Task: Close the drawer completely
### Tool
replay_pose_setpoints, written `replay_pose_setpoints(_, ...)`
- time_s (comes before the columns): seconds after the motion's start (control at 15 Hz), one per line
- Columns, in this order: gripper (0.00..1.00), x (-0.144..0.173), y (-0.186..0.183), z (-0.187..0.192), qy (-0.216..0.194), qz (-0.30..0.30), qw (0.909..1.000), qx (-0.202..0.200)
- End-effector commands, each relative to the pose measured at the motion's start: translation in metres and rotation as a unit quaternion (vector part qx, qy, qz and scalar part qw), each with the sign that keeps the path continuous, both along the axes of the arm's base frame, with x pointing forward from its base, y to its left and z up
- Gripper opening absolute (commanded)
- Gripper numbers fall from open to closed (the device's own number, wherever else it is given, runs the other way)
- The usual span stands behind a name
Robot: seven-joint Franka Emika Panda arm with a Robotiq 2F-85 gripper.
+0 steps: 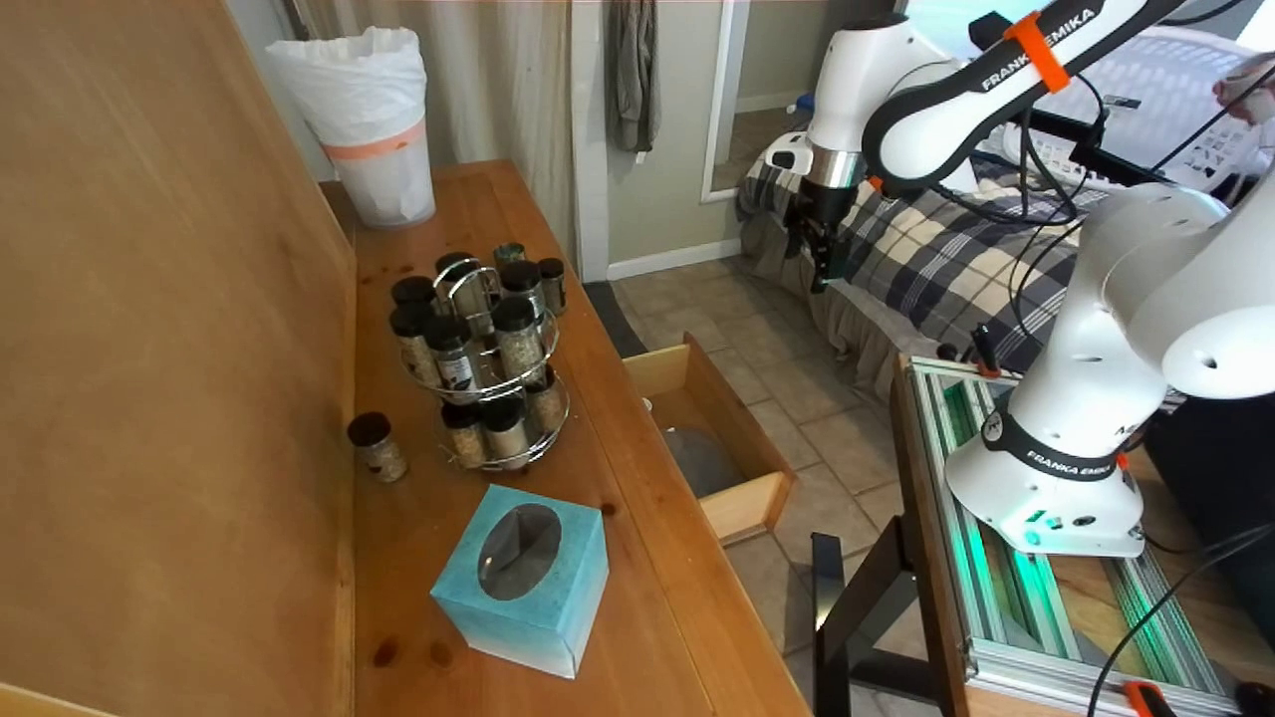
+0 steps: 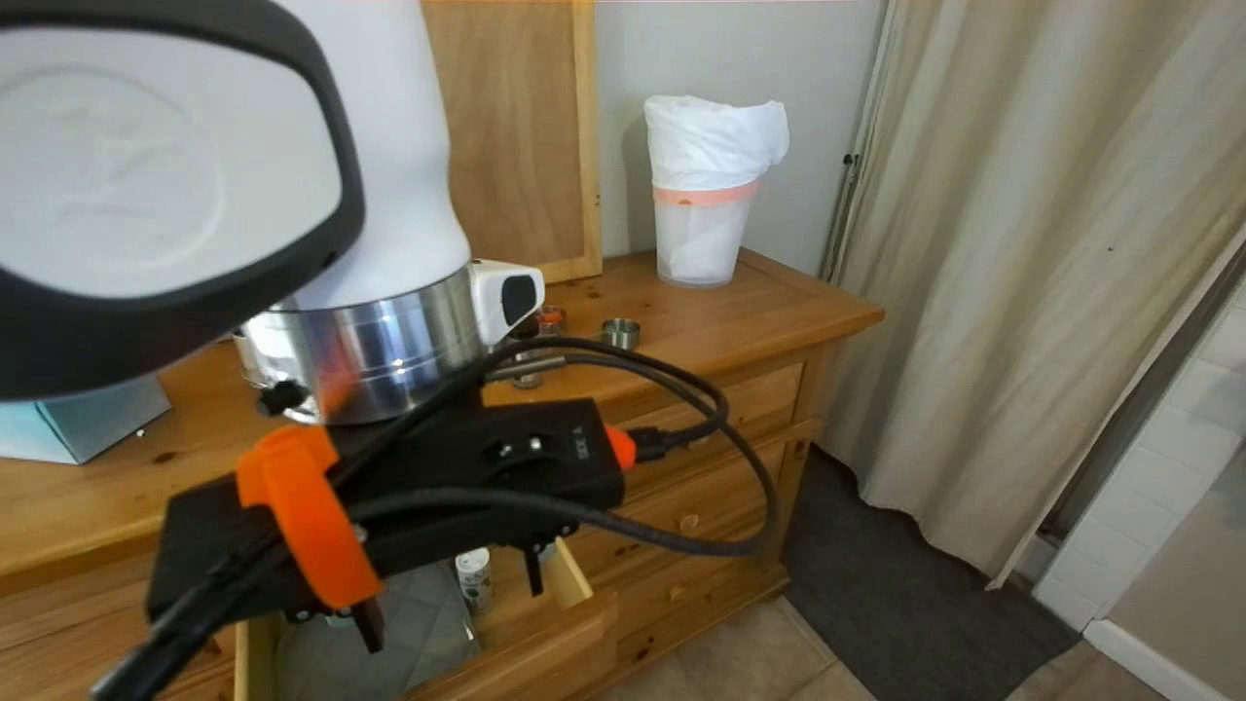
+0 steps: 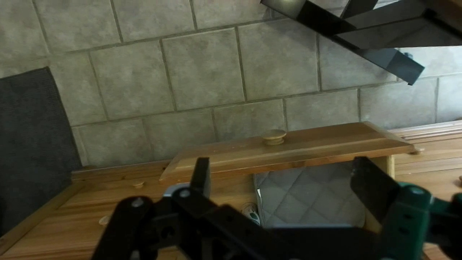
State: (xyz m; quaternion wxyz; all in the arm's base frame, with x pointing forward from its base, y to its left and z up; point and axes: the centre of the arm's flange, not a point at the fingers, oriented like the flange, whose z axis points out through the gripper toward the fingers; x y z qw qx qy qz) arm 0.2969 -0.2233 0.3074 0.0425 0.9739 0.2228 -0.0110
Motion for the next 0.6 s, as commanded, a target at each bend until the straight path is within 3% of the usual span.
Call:
replay_pose_setpoints(0.0,1.00,0.000,0.000,0.000,0.000,0.001,1.0000,0.000)
replay_pose_setpoints(0.27,1.00,0.001,0.000,0.001,-0.001,0.001,1.0000,-0.001)
replay_pose_setpoints(0.53,1.00,0.000,0.027,-0.053,0.017,0.028,0.9994,0.009)
